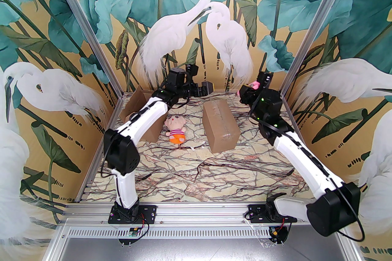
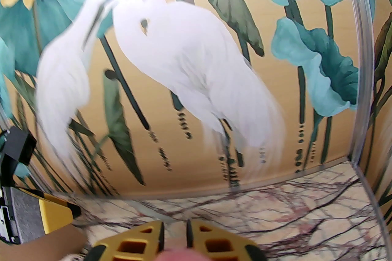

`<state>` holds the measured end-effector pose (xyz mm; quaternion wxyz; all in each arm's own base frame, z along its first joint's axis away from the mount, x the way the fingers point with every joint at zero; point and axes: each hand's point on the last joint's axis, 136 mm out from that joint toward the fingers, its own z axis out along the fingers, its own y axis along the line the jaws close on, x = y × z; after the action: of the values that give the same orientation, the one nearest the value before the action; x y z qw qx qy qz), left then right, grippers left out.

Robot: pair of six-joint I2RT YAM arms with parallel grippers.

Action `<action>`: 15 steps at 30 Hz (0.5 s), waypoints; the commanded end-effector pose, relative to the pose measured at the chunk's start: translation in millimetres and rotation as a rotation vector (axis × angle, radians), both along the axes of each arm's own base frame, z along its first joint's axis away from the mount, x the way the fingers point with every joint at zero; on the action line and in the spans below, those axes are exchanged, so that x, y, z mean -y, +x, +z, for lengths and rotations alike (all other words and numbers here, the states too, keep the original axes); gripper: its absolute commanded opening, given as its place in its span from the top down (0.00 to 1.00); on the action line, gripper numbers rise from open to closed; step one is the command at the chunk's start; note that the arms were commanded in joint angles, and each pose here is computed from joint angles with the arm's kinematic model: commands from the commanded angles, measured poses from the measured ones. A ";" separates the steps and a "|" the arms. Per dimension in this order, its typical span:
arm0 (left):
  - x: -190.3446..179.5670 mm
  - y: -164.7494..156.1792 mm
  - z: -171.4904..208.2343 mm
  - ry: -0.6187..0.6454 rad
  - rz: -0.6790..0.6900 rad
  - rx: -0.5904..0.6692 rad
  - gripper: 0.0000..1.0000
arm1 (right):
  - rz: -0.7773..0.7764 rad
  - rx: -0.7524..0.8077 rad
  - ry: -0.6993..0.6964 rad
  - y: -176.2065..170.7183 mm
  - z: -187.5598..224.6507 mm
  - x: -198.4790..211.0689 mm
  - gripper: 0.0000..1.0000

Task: Unpack the express box

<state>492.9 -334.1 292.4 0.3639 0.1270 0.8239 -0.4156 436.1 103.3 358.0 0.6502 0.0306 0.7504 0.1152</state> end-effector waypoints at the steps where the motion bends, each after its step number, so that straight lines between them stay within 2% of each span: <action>1: -3.4 7.0 -34.9 0.034 -0.081 -0.085 0.09 | -0.101 -0.109 -0.180 9.6 -26.3 25.1 0.98; 9: 15.8 3.0 -81.8 0.026 -0.243 -0.175 0.09 | -0.172 -0.318 -0.252 26.4 -94.2 52.4 1.00; 15: 23.8 -12.1 -104.1 0.005 -0.321 -0.217 0.09 | -0.123 -0.347 -0.264 19.8 -107.1 46.7 1.00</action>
<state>497.3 -348.2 194.5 0.2278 0.1813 0.8432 -0.4520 460.7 54.7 237.8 0.5039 0.0219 0.8629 -0.0327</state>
